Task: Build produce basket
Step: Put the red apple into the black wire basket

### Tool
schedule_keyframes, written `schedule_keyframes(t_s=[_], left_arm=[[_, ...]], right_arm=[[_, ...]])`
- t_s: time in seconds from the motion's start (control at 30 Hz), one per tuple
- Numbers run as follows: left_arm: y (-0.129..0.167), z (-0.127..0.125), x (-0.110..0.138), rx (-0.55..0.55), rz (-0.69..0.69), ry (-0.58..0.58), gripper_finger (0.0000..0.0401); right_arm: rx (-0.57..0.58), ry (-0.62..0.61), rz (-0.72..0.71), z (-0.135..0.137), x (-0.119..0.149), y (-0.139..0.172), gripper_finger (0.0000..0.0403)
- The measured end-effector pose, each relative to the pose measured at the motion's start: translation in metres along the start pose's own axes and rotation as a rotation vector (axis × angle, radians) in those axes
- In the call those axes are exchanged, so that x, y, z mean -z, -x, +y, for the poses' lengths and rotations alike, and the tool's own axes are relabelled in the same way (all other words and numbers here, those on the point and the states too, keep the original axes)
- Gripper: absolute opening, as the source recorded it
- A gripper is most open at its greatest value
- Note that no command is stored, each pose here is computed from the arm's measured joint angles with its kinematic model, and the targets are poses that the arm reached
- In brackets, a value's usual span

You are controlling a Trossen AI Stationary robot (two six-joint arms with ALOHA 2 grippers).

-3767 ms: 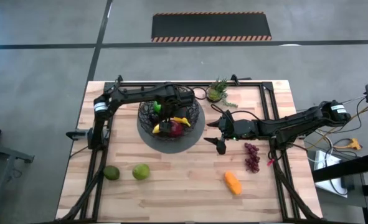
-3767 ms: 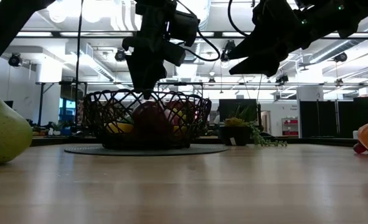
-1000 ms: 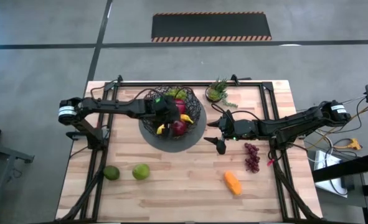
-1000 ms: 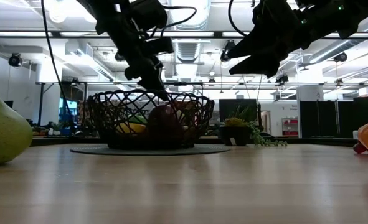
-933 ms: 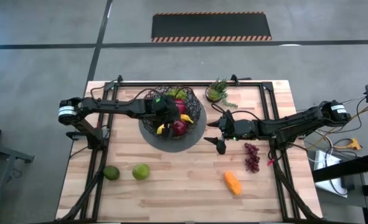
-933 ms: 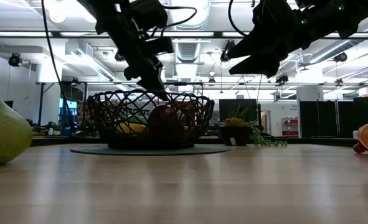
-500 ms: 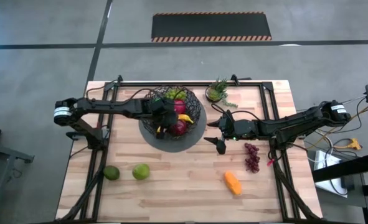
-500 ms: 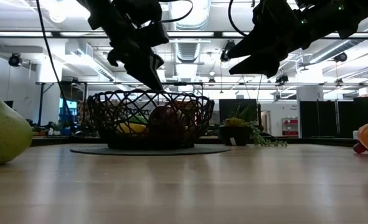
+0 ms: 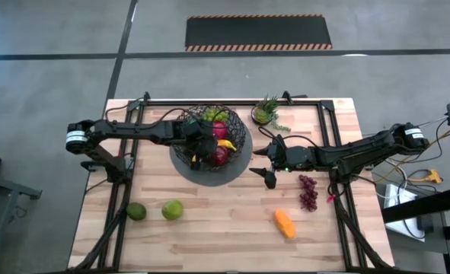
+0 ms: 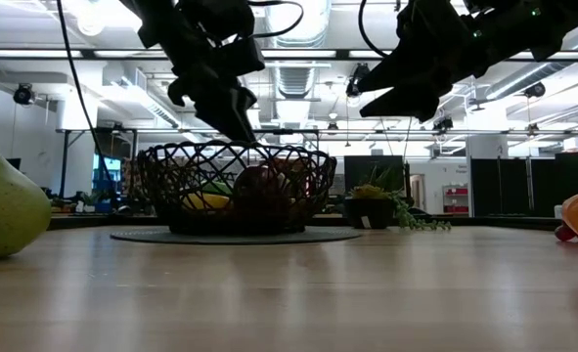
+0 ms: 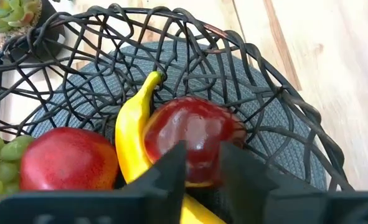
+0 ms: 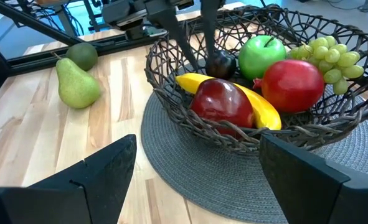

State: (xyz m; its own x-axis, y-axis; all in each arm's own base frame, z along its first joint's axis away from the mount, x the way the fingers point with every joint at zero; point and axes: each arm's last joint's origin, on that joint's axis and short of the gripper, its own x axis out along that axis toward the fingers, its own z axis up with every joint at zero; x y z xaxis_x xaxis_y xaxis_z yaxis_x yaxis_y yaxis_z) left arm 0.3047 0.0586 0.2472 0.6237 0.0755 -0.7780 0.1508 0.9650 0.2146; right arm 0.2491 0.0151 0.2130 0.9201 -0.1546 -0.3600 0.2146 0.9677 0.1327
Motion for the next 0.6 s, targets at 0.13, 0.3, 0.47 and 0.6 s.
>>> schedule_keyframes(t_s=[0.13,0.3,0.47,0.6], left_arm=[[-0.0001,-0.0005,-0.0002,0.001,-0.001,-0.003,0.0167],[-0.0025,0.0,-0.0013,-0.007,-0.02,-0.005,0.0238],[-0.0046,-0.0005,0.0004,-0.01,-0.027,-0.03,0.0249],[-0.0082,-0.0021,0.0045,-0.01,-0.028,-0.033,0.025]], right_arm=[[0.0,0.0,0.0,0.0,0.0,0.0,0.0322],[0.0,0.0,0.0,0.0,0.0,0.0,0.0322],[0.0,0.0,0.0,0.0,0.0001,0.0,0.0322],[0.0,0.0,0.0,-0.0001,0.0001,0.0,0.0322]])
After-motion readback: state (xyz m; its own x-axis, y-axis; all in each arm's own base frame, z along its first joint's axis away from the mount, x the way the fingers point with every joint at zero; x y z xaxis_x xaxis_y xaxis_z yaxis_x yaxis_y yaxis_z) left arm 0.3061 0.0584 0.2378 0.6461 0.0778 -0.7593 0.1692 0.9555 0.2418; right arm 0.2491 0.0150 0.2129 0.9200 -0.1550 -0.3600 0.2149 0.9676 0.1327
